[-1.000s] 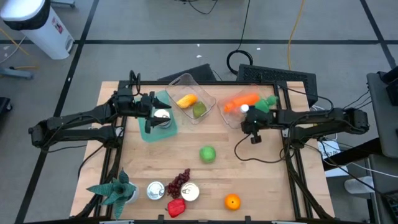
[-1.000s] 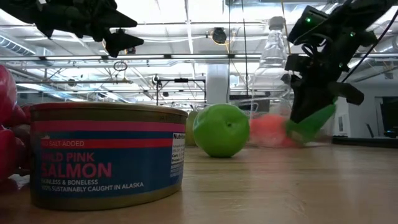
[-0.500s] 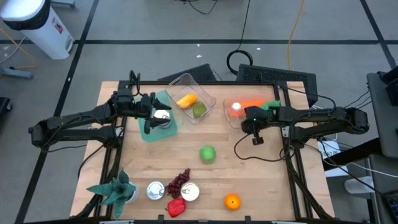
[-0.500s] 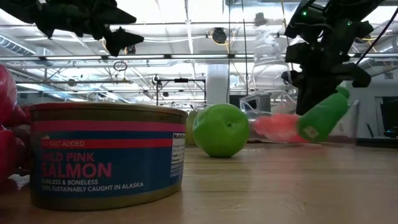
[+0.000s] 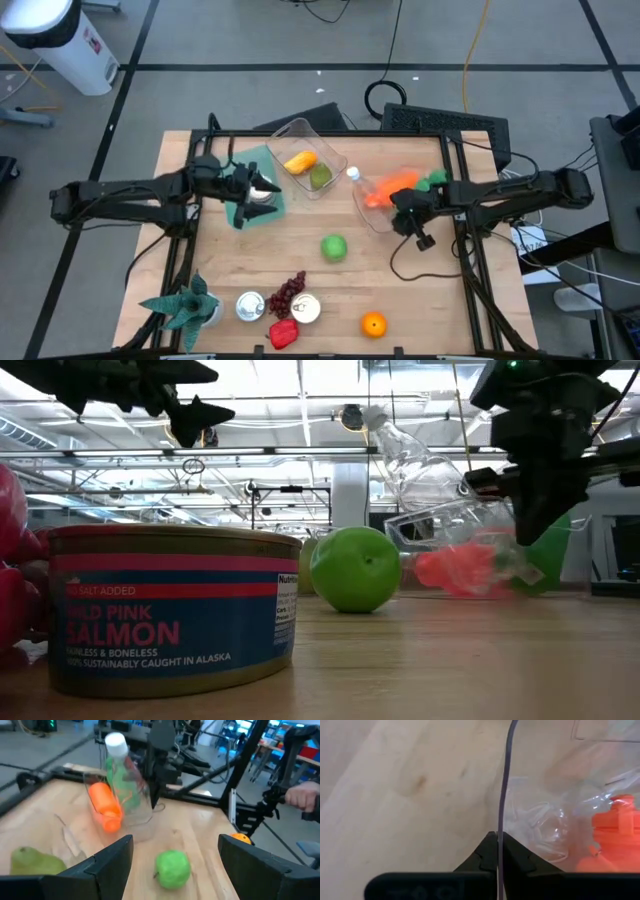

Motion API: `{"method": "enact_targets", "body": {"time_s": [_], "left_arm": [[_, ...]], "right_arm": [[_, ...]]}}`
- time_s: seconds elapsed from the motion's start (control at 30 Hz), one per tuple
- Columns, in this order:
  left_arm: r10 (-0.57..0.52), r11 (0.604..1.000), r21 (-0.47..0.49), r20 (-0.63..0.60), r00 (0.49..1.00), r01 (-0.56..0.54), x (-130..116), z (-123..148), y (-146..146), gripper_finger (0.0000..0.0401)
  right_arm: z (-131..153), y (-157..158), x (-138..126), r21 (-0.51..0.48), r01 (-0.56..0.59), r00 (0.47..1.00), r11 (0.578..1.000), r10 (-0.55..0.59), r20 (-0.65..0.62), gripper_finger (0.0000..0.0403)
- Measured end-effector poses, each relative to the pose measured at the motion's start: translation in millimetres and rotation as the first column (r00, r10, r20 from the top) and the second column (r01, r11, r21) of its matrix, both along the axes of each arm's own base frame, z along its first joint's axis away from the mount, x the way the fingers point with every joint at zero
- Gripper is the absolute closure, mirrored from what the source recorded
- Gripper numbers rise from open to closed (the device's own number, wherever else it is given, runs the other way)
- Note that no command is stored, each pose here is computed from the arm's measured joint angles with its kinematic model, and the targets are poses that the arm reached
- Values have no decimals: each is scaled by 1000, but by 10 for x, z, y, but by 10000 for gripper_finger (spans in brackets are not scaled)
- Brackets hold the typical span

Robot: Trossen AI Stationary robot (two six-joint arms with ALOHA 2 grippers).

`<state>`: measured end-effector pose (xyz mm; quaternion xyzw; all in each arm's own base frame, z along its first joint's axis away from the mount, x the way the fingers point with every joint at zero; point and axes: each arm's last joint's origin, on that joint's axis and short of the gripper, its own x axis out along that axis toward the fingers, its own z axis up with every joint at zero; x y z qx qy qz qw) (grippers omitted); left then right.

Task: Pick & Place Food Item
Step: Move the right transparent bin to the middle right of the table

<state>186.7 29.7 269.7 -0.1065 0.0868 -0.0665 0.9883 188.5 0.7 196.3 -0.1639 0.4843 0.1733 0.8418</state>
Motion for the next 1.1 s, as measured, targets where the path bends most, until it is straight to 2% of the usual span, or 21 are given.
{"method": "enact_targets", "body": {"time_s": [0.4,0.53,0.87,1.1], "left_arm": [[-33,999,-20,-2,999,33,219,-90,-136,105],[-21,1000,-21,-23,1000,20,284,-148,-131,105],[-15,1000,-16,-27,1000,15,357,-180,-120,105],[-16,1000,-5,-40,999,16,354,-193,-118,105]], "right_arm": [[-60,364,-94,-1,-185,982,983,185,-47,401],[-89,442,-109,4,-206,978,979,206,-38,401],[-77,494,-58,26,-151,988,988,151,21,378],[-20,496,-45,91,-58,997,994,53,59,349]]}}
